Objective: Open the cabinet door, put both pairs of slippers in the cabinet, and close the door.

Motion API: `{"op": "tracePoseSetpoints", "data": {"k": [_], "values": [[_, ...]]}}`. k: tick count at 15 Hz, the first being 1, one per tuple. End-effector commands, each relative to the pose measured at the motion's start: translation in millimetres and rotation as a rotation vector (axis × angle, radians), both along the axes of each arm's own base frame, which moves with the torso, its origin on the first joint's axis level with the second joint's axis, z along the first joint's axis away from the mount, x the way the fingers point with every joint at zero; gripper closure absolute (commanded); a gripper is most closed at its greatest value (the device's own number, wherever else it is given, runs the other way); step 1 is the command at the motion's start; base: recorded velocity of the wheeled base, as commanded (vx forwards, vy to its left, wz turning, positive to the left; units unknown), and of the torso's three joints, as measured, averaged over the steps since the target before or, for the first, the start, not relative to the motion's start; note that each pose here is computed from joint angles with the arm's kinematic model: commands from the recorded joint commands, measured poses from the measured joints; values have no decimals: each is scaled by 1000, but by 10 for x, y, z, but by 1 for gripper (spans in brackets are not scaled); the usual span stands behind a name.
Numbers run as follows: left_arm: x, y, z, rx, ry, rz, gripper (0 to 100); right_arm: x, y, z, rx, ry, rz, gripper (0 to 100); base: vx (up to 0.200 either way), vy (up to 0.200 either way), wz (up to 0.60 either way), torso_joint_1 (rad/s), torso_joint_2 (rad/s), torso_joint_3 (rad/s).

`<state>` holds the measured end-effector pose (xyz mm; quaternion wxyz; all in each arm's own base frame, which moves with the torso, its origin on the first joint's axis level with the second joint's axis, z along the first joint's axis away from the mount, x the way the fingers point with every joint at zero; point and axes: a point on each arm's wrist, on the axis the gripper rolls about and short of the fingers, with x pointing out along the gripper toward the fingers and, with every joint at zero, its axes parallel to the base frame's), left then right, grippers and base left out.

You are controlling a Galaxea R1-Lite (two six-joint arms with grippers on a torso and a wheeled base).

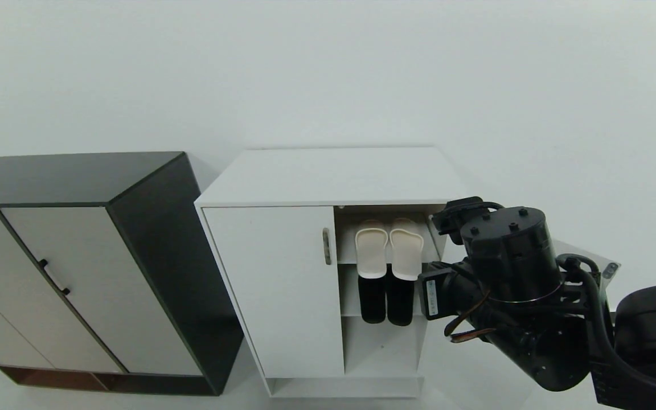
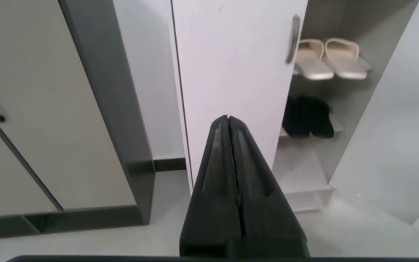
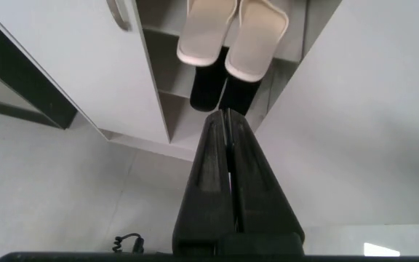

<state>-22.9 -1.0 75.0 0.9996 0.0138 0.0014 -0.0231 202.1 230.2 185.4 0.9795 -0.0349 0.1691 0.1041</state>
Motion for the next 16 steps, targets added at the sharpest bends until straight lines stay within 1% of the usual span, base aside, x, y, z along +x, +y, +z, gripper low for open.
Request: {"op": "tracePoseSetpoints", "data": {"k": [1, 9, 11, 16], "values": [[1, 0, 0, 0, 1, 0, 100, 2, 3, -4, -1, 1, 0, 100, 0, 0, 0, 227, -549, -315], [1, 0, 0, 0, 1, 0, 100, -5, -4, -29, -4, 10, 8, 100, 0, 0, 0, 254, -579, -323], [1, 0, 0, 0, 1, 0, 100, -12, -10, -54, -10, 18, 15, 100, 0, 0, 0, 178, -422, -220], [1, 0, 0, -2, 1, 0, 100, -14, -12, -79, -21, 23, 16, 100, 0, 0, 0, 12, -21, -11]]}}
